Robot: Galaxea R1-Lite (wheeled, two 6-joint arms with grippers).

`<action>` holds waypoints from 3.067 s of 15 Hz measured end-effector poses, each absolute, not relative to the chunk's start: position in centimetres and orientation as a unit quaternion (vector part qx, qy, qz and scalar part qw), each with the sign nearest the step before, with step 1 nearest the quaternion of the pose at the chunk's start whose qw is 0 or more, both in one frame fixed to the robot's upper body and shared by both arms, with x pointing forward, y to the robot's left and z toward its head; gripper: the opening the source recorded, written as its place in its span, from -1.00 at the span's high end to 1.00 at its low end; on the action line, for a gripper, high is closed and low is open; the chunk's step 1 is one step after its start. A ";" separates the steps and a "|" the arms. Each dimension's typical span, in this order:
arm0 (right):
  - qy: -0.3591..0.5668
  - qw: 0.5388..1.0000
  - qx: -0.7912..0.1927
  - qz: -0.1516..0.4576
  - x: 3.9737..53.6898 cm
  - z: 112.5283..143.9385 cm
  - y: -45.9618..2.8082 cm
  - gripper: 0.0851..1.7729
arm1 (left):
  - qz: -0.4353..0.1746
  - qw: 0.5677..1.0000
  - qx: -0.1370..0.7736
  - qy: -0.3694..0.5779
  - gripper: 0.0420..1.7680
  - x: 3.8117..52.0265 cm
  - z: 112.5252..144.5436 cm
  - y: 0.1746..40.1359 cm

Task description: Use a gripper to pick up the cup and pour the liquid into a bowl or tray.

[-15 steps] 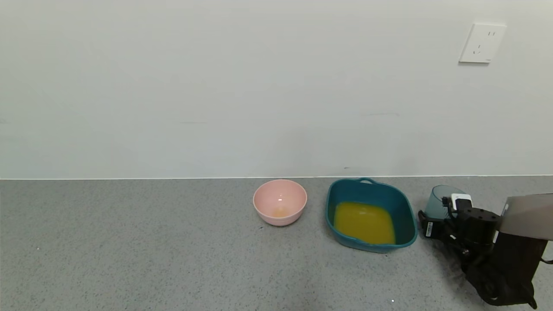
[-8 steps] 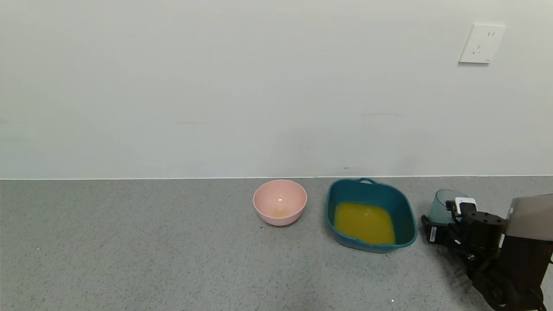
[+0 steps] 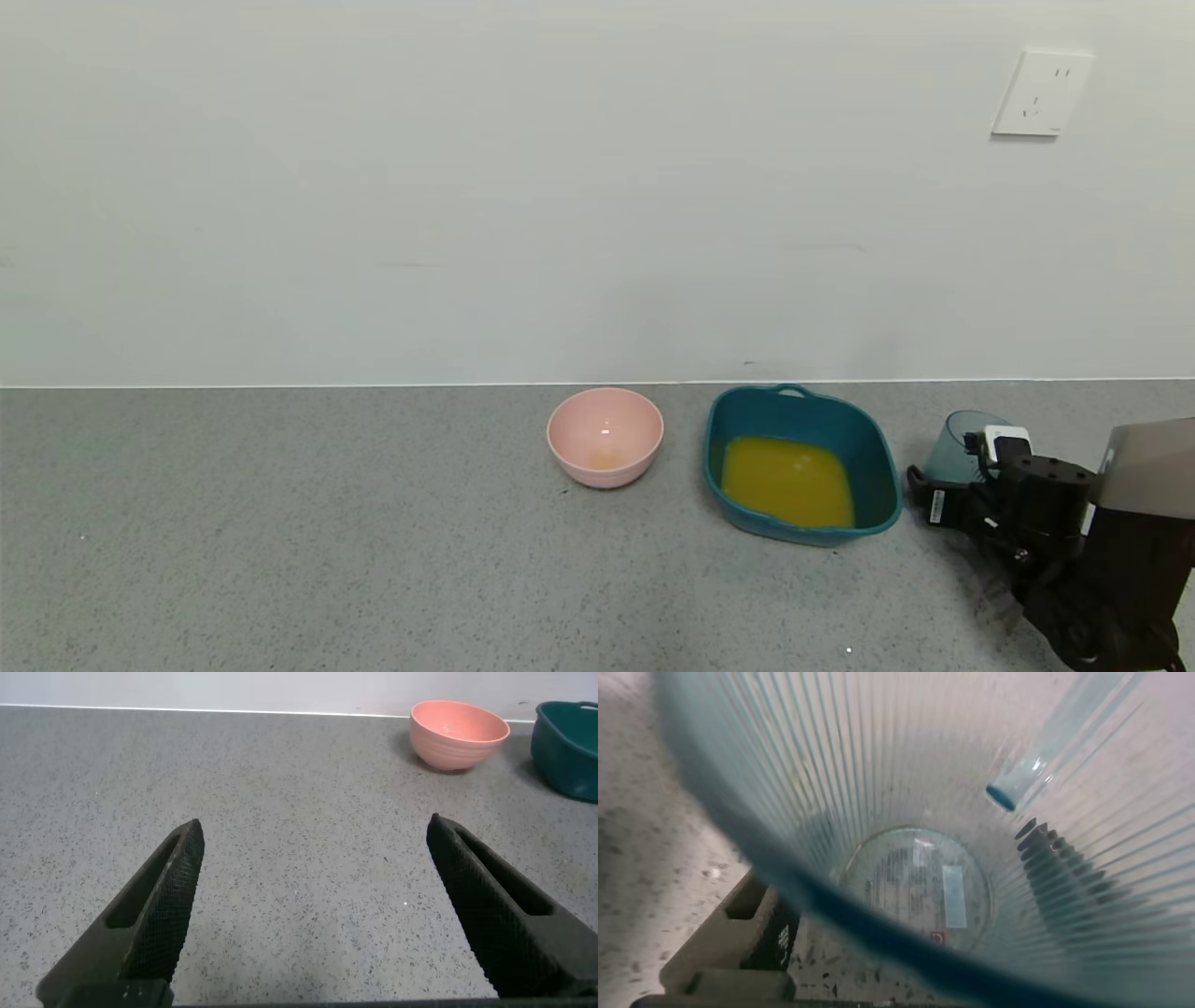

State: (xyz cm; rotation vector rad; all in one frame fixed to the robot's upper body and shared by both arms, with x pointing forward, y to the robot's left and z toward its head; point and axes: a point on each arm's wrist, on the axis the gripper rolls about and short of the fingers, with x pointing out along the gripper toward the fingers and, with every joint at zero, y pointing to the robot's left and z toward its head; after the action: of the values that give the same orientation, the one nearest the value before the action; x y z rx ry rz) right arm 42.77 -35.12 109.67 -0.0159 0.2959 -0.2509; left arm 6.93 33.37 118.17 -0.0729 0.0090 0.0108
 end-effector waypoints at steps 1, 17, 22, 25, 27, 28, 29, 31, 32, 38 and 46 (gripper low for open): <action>0.147 0.981 -0.007 -0.123 42.6 109.9 -35.1 -0.79 | 0.005 0.999 -0.036 0.004 -0.94 6.9 118.2 33.4; 0.151 0.984 -0.005 -0.098 38.1 113.5 -34.8 -0.90 | 0.005 0.999 -0.036 0.004 -0.94 6.9 118.2 33.4; 0.138 0.986 -0.006 -0.093 35.9 115.5 -34.5 -0.91 | 0.005 0.999 -0.036 0.004 -0.94 6.9 118.2 33.4; 0.127 0.988 -0.010 -0.087 34.5 116.8 -34.1 -0.91 | 0.005 0.999 -0.036 0.004 -0.94 6.9 118.2 33.4; 0.127 0.988 -0.010 -0.086 33.7 117.3 -34.1 -0.91 | 0.005 0.999 -0.036 0.004 -0.94 6.9 118.2 33.4; 0.128 0.988 -0.010 -0.087 33.4 117.7 -34.1 -0.91 | 0.005 0.999 -0.036 0.004 -0.94 6.9 118.2 33.4; 0.135 0.987 -0.011 -0.087 33.1 117.9 -34.2 -0.91 | 0.005 0.999 -0.036 0.004 -0.94 6.9 118.2 33.4; 0.155 0.984 -0.013 -0.086 32.6 118.6 -34.1 -0.91 | 0.005 0.999 -0.036 0.004 -0.94 6.9 118.2 33.4; 0.170 0.982 -0.014 -0.084 32.3 119.0 -34.0 -0.91 | 0.005 0.999 -0.036 0.004 -0.94 6.9 118.2 33.4; 0.212 0.976 -0.001 -0.045 29.7 123.5 -33.6 -0.91 | 0.005 0.999 -0.036 0.004 -0.94 6.9 118.2 33.4; 0.166 0.985 0.027 0.027 22.1 129.1 -33.3 -0.91 | 0.005 0.999 -0.036 0.004 -0.94 6.9 118.2 33.4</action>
State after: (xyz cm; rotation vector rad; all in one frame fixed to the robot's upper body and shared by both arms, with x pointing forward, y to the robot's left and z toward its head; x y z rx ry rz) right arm 22.12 -33.28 129.14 0.0534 0.3337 0.0542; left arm 6.93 33.37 118.17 -0.0729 0.0090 0.0108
